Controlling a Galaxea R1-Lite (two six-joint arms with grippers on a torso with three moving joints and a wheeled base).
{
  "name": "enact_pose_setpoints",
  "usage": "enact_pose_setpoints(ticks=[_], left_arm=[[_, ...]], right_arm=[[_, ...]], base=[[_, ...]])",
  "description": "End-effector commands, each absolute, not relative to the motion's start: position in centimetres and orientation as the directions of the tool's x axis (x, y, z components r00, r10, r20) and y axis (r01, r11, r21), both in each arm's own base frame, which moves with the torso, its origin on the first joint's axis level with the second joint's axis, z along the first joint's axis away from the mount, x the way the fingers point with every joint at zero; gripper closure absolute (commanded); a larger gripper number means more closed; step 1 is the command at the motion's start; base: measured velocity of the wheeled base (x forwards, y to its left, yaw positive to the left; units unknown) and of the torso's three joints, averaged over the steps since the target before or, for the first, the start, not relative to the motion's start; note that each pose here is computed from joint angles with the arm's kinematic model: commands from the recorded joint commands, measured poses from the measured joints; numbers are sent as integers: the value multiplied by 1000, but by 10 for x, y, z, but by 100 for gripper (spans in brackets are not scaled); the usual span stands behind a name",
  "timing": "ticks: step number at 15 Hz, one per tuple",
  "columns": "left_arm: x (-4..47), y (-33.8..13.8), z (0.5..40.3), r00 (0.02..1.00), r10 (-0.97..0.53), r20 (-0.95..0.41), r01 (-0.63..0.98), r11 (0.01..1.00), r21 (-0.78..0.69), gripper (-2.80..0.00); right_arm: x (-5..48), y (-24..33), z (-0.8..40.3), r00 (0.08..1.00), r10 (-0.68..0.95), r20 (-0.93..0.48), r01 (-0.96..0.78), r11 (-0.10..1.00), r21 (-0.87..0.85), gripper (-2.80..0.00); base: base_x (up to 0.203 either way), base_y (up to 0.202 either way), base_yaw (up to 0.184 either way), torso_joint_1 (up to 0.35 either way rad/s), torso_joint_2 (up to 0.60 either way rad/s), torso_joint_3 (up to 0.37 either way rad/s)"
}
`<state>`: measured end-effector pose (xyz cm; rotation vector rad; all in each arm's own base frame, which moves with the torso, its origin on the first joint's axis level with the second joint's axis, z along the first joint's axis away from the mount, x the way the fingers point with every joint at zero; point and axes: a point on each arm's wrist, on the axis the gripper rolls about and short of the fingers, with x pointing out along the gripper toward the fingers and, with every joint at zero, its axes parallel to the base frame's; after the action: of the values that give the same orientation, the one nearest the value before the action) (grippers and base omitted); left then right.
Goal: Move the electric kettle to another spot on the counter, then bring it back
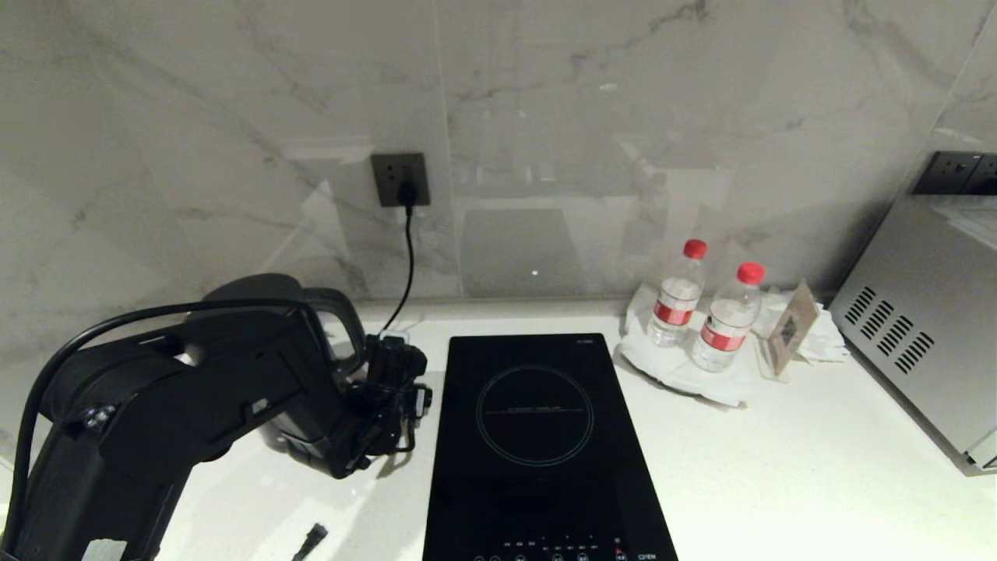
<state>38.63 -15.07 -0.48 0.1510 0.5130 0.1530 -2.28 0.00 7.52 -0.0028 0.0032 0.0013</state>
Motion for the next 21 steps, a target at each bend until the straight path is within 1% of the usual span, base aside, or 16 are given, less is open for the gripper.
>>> enact_pose_setpoints(ticks=[1,9,16,19,21], left_arm=[[386,-151,-4,861,185,-473,-111,977,181,-280],[363,-165,7,867,136,-479,-61,984,169,-280],[352,-166,-1,851,131,-509,-54,985,164,-280],[332,-167,-10,847,74,-526,-6,992,129,-280],[328,-166,-13,846,64,-529,3,992,124,-280]], right_arm=[[-23,0,75,1000,2,-3,-2,1000,-3,0],[-23,0,75,1000,2,-3,-2,1000,-3,0],[-23,0,75,1000,2,-3,-2,1000,-3,0],[-23,0,75,1000,1,-3,-1,1000,-3,0],[-23,0,75,1000,1,-3,-1,1000,-3,0]], base=[[0,0,0,0,0,0],[0,0,0,0,0,0],[0,0,0,0,0,0],[0,0,0,0,0,0],[0,0,0,0,0,0]])
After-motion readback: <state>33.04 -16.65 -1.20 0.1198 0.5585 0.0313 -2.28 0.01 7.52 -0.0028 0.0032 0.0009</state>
